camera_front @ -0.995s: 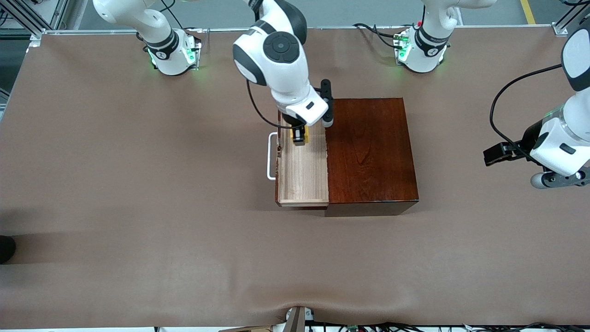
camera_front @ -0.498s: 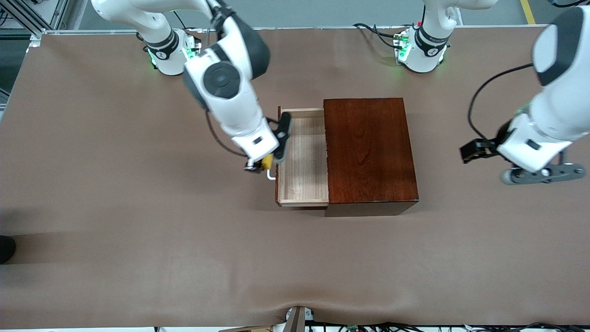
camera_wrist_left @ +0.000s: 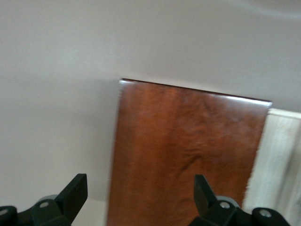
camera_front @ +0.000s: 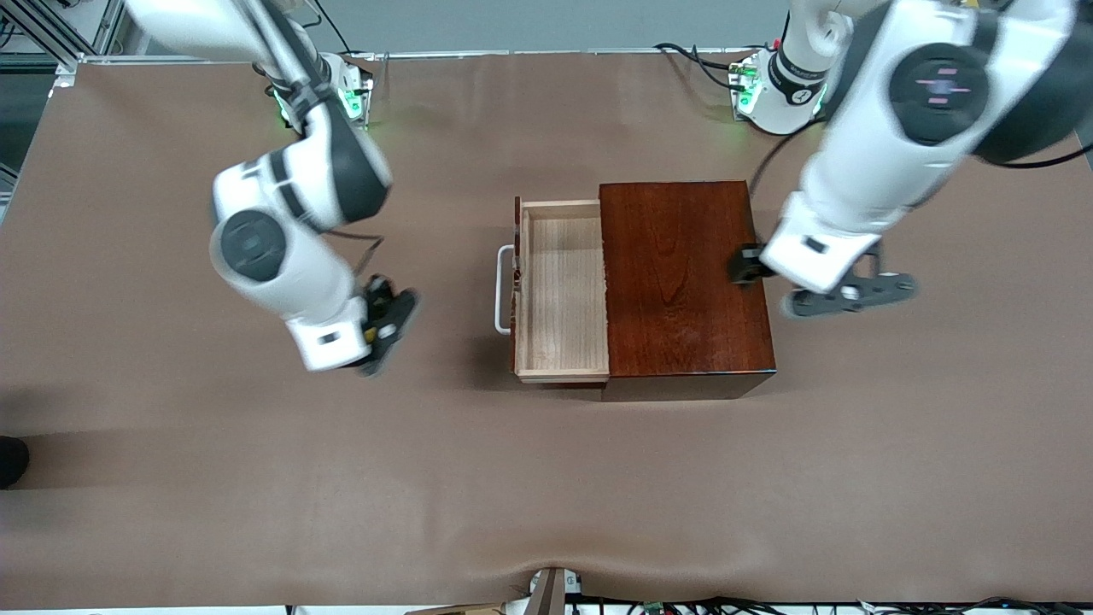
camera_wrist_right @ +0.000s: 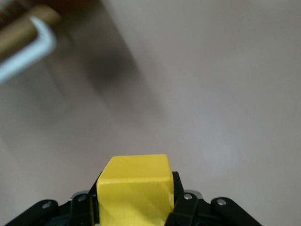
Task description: Open drawer, take yellow block, close drawer
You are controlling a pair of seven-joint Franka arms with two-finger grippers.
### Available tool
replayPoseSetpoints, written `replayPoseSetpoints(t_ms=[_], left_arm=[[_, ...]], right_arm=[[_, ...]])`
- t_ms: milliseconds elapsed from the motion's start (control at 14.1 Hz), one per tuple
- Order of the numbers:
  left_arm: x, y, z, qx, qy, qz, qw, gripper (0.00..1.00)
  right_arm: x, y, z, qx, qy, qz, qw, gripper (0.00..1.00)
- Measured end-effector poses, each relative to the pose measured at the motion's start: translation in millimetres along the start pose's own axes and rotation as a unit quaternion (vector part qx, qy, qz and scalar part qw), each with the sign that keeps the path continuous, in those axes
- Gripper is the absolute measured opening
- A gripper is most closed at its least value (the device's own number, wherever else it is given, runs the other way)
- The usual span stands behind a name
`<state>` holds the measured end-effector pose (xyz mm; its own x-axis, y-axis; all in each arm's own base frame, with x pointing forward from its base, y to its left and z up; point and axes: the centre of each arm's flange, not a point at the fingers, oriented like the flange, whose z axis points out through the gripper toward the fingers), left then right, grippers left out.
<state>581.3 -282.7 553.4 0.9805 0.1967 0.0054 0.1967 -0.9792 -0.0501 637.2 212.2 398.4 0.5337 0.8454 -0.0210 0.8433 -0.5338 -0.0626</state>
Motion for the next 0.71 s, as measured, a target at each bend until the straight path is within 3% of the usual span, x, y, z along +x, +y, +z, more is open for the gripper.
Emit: replayPoseSetpoints(t_ms=[426, 711], left_arm=[[-71, 139, 44, -0.028, 0.028, -0.102, 0.994, 1.0], [-122, 226, 96, -0.056, 0.039, -0.164, 0.984, 1.0]], right_arm=[[-118, 103, 54, -0.02, 0.025, 0.123, 0.992, 0.56], [-161, 129, 68, -0.016, 0.024, 0.204, 0.978, 0.56]])
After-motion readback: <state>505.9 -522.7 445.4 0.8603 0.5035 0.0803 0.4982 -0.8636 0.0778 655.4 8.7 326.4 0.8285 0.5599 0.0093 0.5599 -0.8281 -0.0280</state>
